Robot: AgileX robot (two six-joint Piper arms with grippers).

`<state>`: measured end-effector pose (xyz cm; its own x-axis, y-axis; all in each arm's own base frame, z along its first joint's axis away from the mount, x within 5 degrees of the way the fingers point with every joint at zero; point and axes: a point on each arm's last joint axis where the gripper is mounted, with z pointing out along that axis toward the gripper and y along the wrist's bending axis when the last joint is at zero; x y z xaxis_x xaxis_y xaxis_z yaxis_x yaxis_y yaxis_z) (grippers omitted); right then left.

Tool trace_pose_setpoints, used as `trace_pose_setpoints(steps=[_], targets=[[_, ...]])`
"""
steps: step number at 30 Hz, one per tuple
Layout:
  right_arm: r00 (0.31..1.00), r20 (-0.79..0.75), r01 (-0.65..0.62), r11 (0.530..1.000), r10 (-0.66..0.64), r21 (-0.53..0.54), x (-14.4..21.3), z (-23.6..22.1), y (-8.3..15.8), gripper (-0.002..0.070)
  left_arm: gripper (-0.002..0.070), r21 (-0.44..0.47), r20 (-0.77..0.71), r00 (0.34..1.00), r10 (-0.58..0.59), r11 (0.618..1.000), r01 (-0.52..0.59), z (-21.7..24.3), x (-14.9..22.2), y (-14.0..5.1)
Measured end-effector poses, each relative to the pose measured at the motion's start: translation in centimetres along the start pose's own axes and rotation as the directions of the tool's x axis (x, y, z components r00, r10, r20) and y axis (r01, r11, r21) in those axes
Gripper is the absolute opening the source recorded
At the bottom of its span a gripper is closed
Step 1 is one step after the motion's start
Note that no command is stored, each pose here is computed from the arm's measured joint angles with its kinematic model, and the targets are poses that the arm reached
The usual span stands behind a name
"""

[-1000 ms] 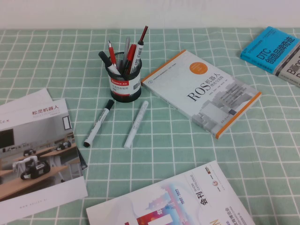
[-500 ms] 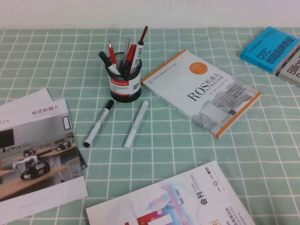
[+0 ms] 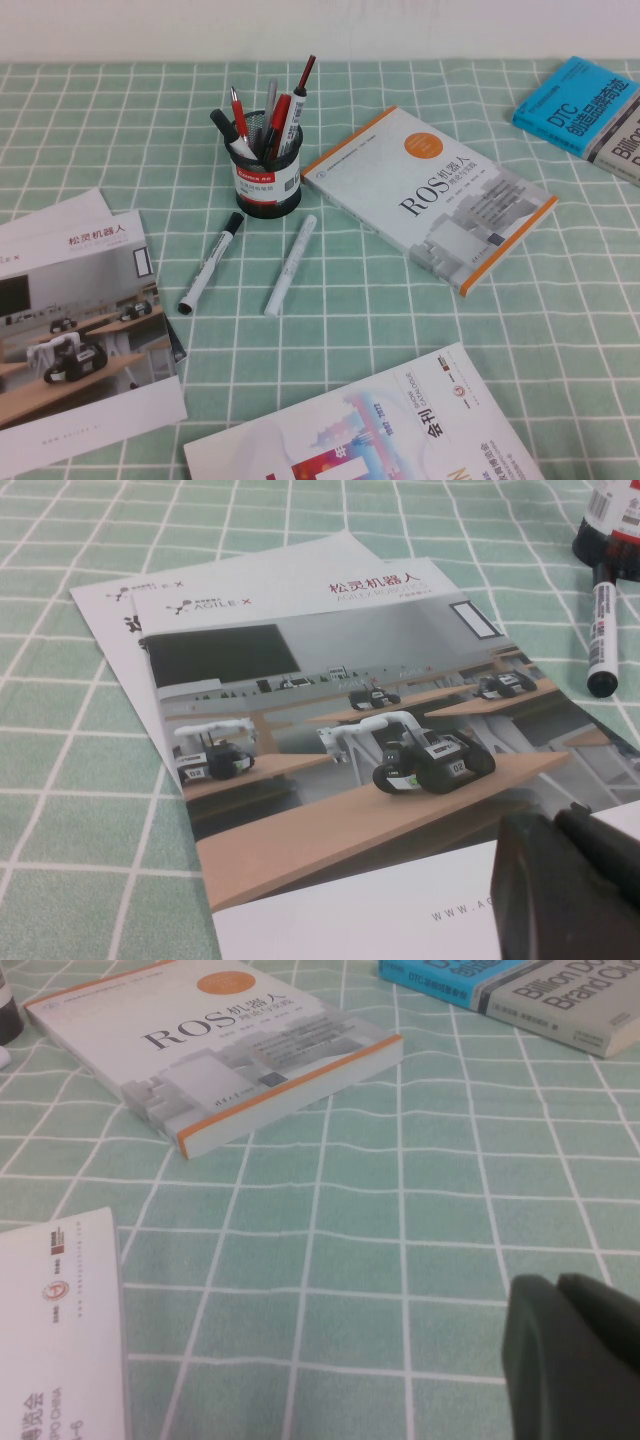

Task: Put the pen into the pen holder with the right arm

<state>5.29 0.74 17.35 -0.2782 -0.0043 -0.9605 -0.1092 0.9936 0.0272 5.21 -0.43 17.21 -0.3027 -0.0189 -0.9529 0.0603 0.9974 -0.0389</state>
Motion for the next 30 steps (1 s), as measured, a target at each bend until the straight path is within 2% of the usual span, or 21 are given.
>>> trace_pose_setpoints(steps=[13,17,20,25,27,30], targets=[[1.000,0.009,-0.002,1.000,0.002,0.000,-0.1,0.0,0.0,-0.0019,-0.0006,0.000,0.000,1.000,0.000,1.000,0.000,0.0,0.0,0.0],[0.989,0.085,-0.115,0.993,0.118,-0.036,-0.8,0.0,0.2,-0.0019,-0.0006,0.000,0.000,1.000,0.000,1.000,0.000,0.0,0.0,0.0],[0.937,0.183,-0.285,0.954,0.297,-0.090,-1.8,-0.2,0.3,-0.0019,-0.0006,0.000,0.000,1.000,0.000,1.000,0.000,0.0,0.0,0.0],[0.766,0.306,-0.540,0.824,0.566,-0.174,-3.2,-0.6,-0.3,-0.0019,-0.0006,0.000,0.000,1.000,0.000,1.000,0.000,0.0,0.0,0.0],[0.716,0.321,-0.592,0.783,0.620,-0.191,-3.3,-0.6,-0.5,-0.0019,-0.0006,0.000,0.000,1.000,0.000,1.000,0.000,0.0,0.0,0.0],[0.673,0.365,-0.619,0.760,0.643,-0.198,-3.7,-0.8,-0.8,-0.0019,-0.0006,0.000,0.000,1.000,0.000,1.000,0.000,0.0,0.0,0.0]])
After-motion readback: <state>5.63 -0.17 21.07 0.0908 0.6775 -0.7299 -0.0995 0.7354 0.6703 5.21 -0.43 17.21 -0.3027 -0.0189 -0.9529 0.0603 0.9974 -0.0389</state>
